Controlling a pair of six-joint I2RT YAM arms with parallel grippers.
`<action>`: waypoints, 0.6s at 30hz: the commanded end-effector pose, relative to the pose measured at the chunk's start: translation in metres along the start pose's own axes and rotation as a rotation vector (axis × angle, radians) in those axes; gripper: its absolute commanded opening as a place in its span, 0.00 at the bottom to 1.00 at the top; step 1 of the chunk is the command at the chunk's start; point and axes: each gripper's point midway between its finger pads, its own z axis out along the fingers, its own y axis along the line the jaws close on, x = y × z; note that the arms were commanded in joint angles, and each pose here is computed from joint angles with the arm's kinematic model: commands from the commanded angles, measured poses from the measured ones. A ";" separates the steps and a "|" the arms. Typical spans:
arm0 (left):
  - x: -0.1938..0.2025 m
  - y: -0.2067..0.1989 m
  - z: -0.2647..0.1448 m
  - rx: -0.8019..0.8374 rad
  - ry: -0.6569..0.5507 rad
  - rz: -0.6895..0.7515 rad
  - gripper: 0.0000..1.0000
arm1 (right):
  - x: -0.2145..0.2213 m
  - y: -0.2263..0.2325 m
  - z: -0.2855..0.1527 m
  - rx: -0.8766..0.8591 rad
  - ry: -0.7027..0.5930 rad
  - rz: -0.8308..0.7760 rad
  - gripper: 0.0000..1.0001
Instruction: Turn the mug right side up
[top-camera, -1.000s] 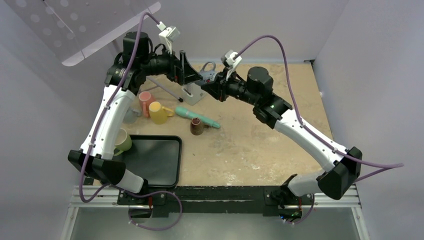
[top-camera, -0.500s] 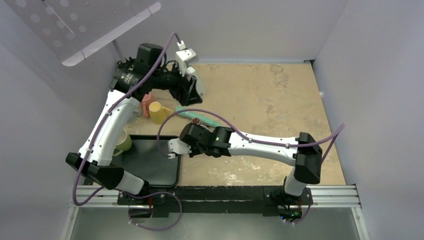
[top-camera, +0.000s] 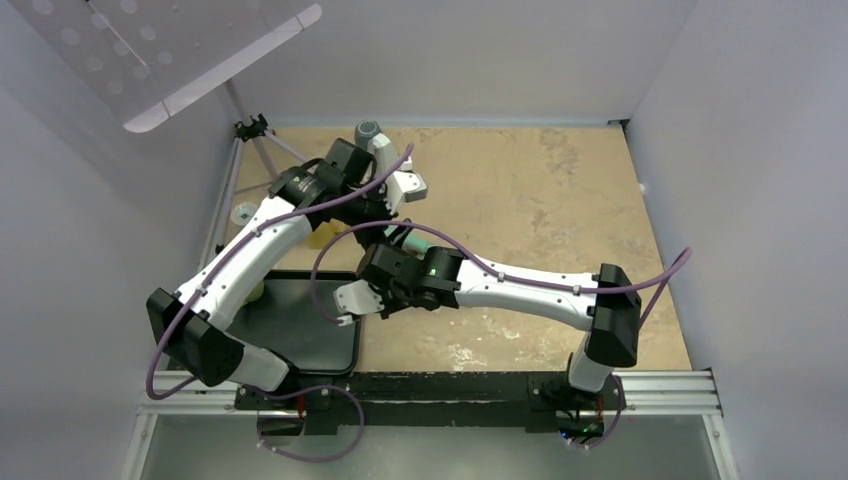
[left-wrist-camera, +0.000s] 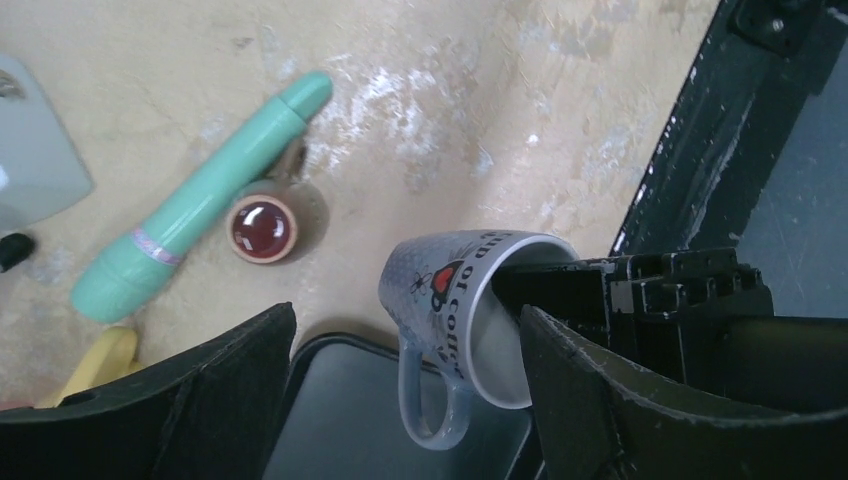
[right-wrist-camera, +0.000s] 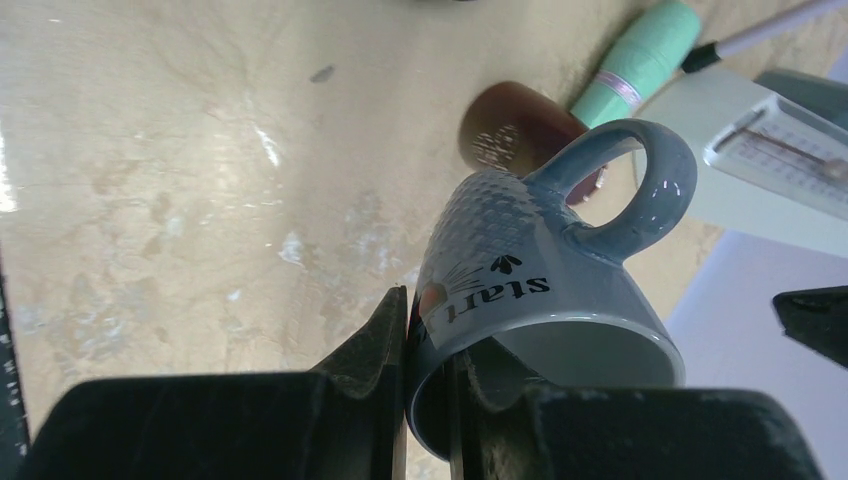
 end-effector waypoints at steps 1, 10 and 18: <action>0.008 -0.020 0.010 0.044 0.006 0.060 0.86 | -0.023 0.001 -0.022 -0.028 -0.113 0.014 0.00; 0.057 -0.017 0.030 0.004 0.131 0.095 0.77 | -0.031 -0.006 -0.023 0.002 -0.149 0.053 0.00; 0.060 -0.013 0.039 -0.026 0.103 0.048 0.39 | -0.040 -0.014 -0.025 0.023 -0.180 0.069 0.00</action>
